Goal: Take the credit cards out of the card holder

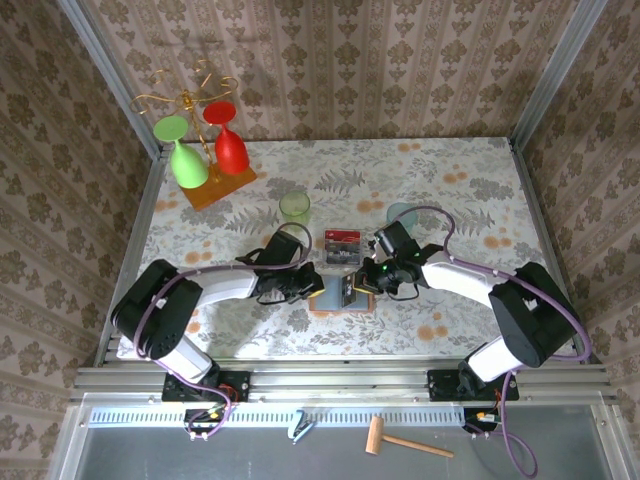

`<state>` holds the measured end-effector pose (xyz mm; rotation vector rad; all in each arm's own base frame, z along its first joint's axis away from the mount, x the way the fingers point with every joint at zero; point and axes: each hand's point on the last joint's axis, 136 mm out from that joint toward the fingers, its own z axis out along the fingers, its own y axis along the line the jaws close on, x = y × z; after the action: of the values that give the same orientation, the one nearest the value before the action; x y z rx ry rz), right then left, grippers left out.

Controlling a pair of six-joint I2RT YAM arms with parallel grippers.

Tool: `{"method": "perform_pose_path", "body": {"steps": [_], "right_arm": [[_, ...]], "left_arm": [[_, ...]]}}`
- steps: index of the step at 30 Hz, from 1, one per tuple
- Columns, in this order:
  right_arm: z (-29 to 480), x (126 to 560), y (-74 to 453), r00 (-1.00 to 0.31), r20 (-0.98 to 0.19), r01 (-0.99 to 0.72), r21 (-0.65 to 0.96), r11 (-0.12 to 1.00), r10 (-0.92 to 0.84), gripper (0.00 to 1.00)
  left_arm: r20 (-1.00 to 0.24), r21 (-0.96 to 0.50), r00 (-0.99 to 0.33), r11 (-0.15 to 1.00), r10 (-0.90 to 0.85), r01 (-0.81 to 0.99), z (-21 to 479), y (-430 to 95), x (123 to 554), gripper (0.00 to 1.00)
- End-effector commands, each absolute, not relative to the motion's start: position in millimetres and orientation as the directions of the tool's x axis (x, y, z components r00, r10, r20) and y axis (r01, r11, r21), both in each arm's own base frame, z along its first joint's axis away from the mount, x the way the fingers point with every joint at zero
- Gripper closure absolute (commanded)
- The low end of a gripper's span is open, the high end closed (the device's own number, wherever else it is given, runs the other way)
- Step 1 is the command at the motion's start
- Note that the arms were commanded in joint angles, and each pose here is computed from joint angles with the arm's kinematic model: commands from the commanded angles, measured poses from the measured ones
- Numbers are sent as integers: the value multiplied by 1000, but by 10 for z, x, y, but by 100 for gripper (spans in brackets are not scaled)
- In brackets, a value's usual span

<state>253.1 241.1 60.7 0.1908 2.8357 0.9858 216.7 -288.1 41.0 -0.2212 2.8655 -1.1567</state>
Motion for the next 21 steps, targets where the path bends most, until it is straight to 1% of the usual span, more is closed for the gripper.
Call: {"method": "perform_pose_path", "body": {"steps": [1, 5, 9, 13, 17, 21], "right_arm": [[742, 2577, 2366, -979, -120, 57, 608, 792, 163, 94], [799, 2564, 2372, -983, -127, 30, 603, 797, 133, 96], [883, 2538, 2361, -985, -166, -56, 579, 813, 50, 97], [995, 2495, 2340, -972, -217, -197, 532, 824, -92, 98], [1062, 2439, 2250, -939, -242, -332, 451, 829, -244, 99], [1182, 2436, 2210, -864, -301, -497, 377, 782, -404, 100]], "left_arm": [[-7, -692, -990, 715, -144, -100, 460, -2822, 2159, 93], [-14, -696, -989, 712, -149, -97, 469, -2806, 2170, 93], [-19, -702, -987, 705, -162, -102, 474, -2774, 2185, 93], [-24, -706, -985, 701, -172, -105, 476, -2732, 2186, 93], [-27, -709, -983, 697, -181, -109, 483, -2692, 2183, 93], [-33, -712, -981, 693, -191, -111, 494, -2654, 2183, 93]]}}
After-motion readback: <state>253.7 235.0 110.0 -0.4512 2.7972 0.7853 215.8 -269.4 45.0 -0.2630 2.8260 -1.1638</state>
